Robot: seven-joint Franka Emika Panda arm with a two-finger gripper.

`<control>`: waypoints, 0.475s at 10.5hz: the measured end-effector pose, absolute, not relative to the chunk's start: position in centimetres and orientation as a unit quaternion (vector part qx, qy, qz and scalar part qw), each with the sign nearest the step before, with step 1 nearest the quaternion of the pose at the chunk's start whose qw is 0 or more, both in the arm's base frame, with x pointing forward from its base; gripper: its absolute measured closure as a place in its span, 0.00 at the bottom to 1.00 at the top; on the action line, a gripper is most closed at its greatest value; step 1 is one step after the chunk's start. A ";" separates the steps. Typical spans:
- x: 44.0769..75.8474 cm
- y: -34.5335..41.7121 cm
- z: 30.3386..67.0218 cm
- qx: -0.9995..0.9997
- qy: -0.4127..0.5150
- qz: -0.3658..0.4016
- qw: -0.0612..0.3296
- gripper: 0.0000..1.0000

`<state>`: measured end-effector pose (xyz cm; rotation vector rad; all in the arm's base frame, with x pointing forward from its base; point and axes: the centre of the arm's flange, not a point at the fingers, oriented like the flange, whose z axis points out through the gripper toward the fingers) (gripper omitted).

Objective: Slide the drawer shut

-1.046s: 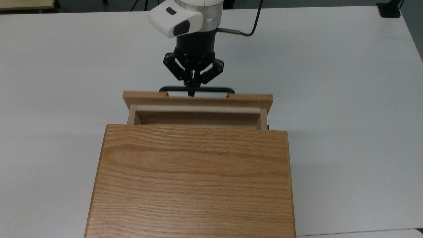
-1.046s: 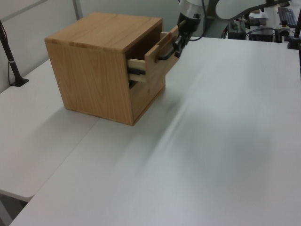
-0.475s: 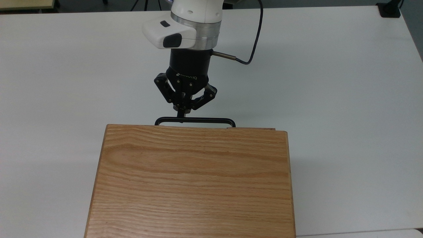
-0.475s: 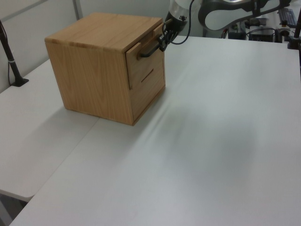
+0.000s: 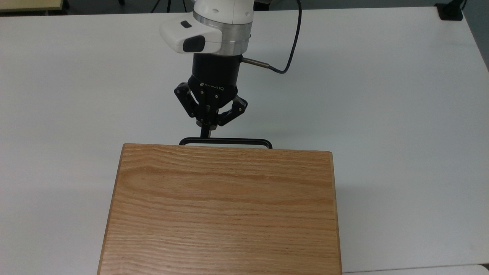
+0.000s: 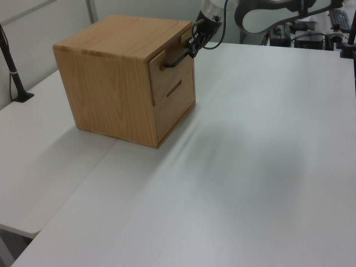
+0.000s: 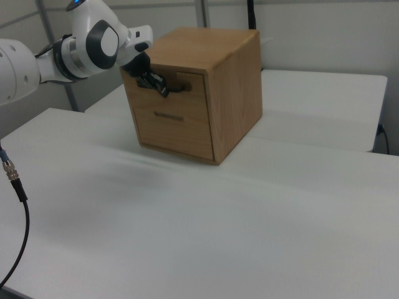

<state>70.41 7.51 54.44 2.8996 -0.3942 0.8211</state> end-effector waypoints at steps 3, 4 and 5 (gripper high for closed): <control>66.9 6.3 57.1 0.964 -0.156 0.197 0.088 0.97; 65.2 6.6 58.1 0.969 -0.164 0.160 0.090 0.95; 63.3 7.1 59.1 0.975 -0.170 0.120 0.080 0.89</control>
